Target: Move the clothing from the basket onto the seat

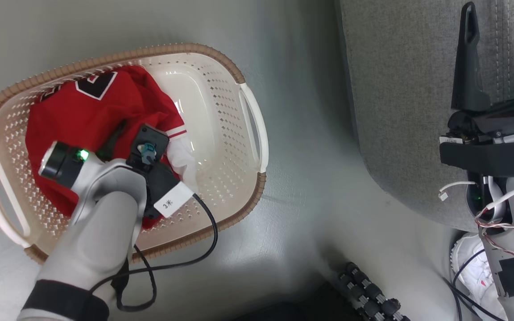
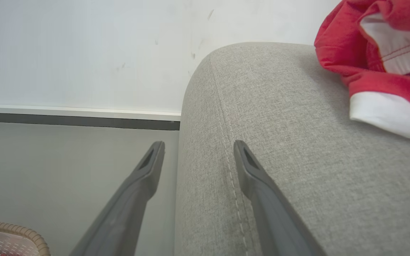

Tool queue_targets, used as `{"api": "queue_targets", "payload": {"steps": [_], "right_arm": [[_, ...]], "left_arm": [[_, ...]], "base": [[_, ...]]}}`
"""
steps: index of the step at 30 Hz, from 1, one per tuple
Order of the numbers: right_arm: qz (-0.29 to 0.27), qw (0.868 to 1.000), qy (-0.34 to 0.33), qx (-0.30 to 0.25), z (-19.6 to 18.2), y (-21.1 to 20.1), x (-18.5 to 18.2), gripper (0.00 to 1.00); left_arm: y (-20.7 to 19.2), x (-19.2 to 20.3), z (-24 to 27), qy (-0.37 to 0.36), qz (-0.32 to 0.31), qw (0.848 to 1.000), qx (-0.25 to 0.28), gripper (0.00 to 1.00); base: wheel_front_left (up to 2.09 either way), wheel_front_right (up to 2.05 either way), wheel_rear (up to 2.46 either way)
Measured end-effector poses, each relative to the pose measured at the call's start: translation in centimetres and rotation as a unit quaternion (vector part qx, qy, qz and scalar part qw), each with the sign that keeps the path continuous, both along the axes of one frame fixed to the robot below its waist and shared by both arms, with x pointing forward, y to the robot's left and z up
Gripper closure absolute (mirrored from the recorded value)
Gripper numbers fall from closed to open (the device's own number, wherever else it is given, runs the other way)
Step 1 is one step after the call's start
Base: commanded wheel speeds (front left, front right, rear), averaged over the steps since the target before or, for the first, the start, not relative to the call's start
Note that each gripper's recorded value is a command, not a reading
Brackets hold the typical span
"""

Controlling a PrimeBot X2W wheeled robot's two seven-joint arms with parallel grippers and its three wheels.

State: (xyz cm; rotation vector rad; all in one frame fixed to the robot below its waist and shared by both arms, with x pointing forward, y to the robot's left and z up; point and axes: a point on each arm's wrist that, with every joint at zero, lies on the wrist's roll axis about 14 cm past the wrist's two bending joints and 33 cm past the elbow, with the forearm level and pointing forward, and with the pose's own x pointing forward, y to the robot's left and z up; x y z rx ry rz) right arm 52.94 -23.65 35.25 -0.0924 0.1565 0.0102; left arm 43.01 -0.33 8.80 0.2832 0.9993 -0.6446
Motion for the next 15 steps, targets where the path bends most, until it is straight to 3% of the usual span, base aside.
{"api": "queue_targets", "payload": {"steps": [1,2,3,4,5,15], "right_arm": [[0.001,1.000,0.000,0.000,-0.1,0.0,0.0,0.00],[0.001,1.000,0.000,-0.001,-0.1,0.0,0.1,0.00],[0.001,1.000,0.000,-0.002,-0.1,0.0,0.2,0.00],[0.001,1.000,0.000,-0.004,-0.2,0.0,0.2,0.00],[0.001,1.000,0.001,-0.006,-0.3,0.0,0.2,0.00],[0.015,1.000,-0.003,-0.004,0.2,0.7,0.7,0.00]], "left_arm": [[0.0,0.1,-0.1,-0.001,0.000,1.000,0.002,0.00],[0.0,0.1,-0.3,0.001,-0.001,1.000,0.004,0.10],[0.0,0.0,-0.5,0.004,-0.002,1.000,0.006,0.51],[0.0,0.0,-0.6,0.006,-0.002,1.000,0.006,0.82],[0.0,-0.1,-0.7,0.007,-0.003,1.000,0.006,1.00],[-0.9,1.4,1.7,-0.031,0.021,0.999,-0.030,1.00]], "base": [[0.00,0.00,0.00],[0.00,0.00,0.00],[0.00,0.00,0.00],[0.00,0.00,0.00],[0.00,0.00,0.00],[0.00,0.00,0.00]]}}
